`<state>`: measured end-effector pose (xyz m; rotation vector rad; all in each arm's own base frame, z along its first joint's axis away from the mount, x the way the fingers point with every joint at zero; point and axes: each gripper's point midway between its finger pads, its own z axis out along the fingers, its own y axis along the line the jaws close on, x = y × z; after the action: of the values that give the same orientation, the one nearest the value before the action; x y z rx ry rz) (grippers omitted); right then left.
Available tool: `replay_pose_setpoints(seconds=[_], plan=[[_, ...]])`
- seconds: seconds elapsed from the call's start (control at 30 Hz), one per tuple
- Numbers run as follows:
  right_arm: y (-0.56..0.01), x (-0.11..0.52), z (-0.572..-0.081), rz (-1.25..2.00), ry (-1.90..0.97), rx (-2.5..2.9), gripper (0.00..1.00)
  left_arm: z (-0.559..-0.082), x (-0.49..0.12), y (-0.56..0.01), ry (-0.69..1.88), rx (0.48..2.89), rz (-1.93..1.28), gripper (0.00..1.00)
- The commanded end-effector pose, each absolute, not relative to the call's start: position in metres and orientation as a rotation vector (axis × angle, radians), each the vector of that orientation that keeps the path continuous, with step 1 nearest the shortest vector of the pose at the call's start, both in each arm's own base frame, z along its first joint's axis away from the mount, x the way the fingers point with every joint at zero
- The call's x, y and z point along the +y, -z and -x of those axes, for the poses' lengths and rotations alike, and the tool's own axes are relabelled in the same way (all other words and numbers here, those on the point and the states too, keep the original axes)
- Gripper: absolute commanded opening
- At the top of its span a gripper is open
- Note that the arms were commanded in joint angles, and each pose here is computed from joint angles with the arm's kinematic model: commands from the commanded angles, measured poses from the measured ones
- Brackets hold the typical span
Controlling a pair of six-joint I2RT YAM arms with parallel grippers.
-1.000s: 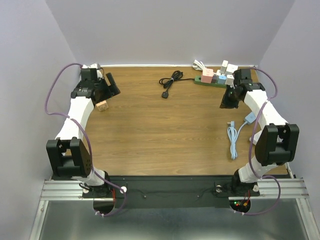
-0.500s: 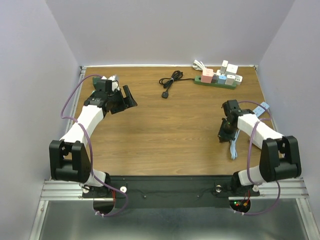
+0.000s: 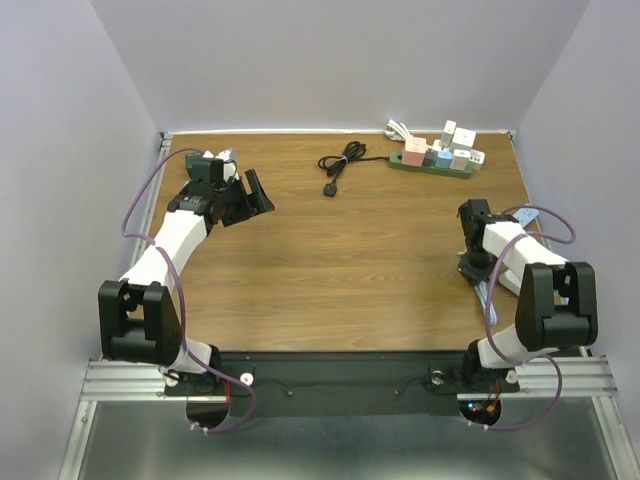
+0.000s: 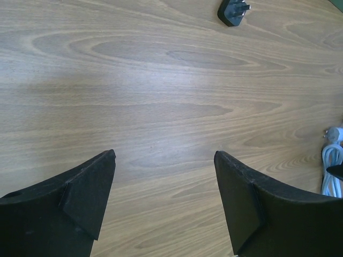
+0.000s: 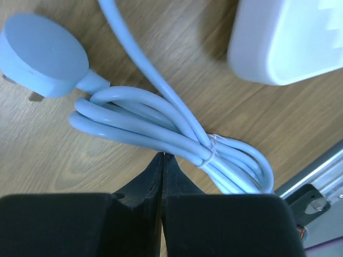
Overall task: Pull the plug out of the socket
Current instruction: Move the socket to the corner of the board.
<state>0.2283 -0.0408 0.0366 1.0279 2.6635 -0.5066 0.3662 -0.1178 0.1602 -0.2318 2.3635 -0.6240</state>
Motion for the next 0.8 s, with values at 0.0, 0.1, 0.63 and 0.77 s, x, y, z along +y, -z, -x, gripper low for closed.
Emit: replay_pose_setpoints(seconds=[0.0, 0.1, 0.63, 0.77], plan=[[-0.081, -0.063, -0.254, -1.038, 0.567, 2.462, 0.01, -0.363, -0.114, -0.162, 0.596, 2.346, 0.200, 0.86], [-0.098, -0.082, -0.255, -1.074, 0.655, 2.400, 0.04, -0.360, -0.114, -0.157, 0.599, 2.362, 0.200, 0.86], [-0.233, -0.021, -0.436, -0.759, -0.073, 2.217, 0.33, -0.365, -0.121, -0.169, 0.652, 2.335, 0.199, 0.87], [-0.240, -0.020, -0.492, -0.858, -0.130, 2.144, 0.78, -0.366, -0.121, -0.167, 0.653, 2.338, 0.224, 0.87]])
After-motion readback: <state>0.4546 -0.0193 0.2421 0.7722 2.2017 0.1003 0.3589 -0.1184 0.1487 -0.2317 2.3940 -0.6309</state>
